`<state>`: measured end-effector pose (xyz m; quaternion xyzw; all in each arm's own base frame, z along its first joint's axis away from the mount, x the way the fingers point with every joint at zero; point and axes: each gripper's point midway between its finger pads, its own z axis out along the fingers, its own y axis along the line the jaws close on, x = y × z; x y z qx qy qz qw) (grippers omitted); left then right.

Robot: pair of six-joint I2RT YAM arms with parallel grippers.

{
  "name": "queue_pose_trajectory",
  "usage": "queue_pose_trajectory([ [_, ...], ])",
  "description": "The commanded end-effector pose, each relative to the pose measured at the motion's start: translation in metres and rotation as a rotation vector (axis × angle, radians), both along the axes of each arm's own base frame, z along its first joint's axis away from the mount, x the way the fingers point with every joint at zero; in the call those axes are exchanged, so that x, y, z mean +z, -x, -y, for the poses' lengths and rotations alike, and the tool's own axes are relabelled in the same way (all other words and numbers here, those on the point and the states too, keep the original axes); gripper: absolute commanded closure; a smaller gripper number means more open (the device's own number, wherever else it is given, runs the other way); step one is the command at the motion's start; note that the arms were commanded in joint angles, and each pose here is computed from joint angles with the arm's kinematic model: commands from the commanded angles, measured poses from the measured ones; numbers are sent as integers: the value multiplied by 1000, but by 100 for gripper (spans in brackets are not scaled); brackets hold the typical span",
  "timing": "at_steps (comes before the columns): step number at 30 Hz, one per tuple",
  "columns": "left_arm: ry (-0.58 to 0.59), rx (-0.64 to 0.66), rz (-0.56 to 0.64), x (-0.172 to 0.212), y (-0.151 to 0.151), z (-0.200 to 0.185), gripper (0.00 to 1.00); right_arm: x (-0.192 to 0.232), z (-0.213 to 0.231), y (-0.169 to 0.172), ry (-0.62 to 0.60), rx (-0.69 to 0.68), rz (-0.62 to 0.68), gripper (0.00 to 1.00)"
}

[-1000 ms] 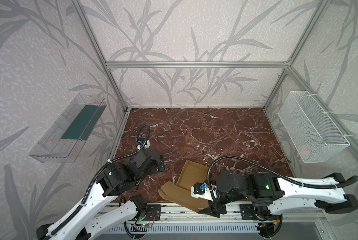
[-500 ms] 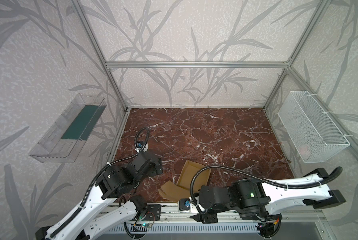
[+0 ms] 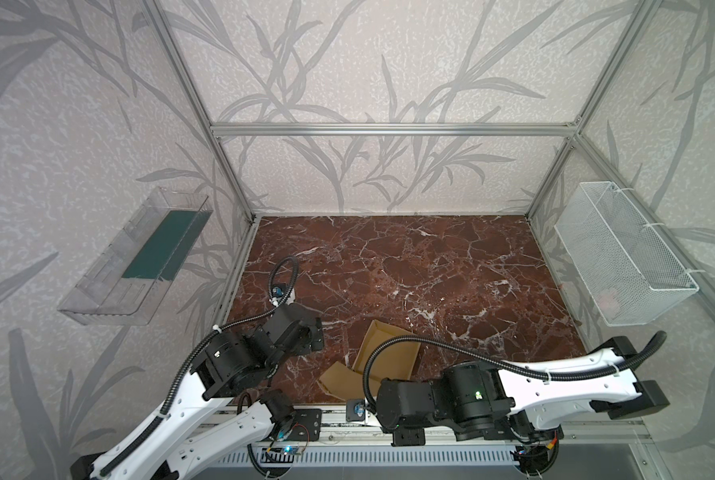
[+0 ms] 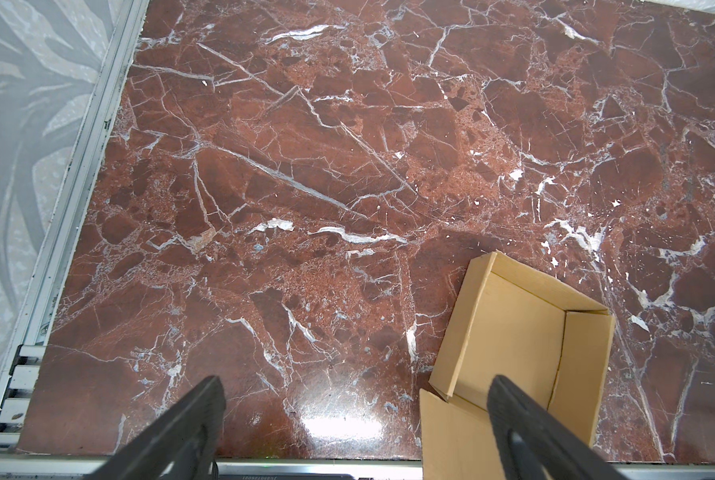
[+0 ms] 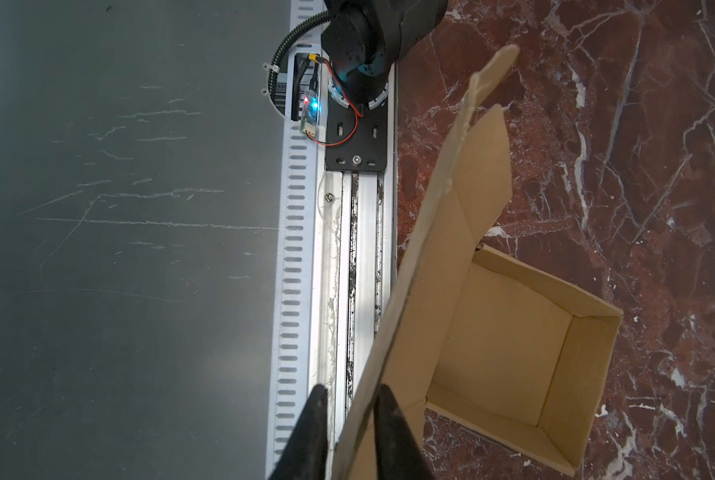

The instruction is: Fold the paper box

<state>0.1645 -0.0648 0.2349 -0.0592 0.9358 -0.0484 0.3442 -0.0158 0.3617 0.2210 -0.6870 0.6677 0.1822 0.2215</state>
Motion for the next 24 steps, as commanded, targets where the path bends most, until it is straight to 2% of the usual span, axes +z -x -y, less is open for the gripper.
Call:
queue_pose_trajectory([
  [1,-36,20,-20,-6,4,-9,1,5,5,-5,16,-27,32,85],
  [9,-41,17,-13,-2,4,-9,1,11,6,-25,1,-121,80,99],
  [15,-47,13,4,6,2,-10,1,44,15,-69,-158,-308,5,100],
  [18,-55,9,19,11,0,-11,1,65,32,-107,-259,-481,-11,100],
  [21,-72,12,56,22,-3,-15,1,84,65,-153,-366,-724,15,100],
  [24,-58,3,72,27,-5,-12,1,103,98,-184,-479,-926,48,100],
])
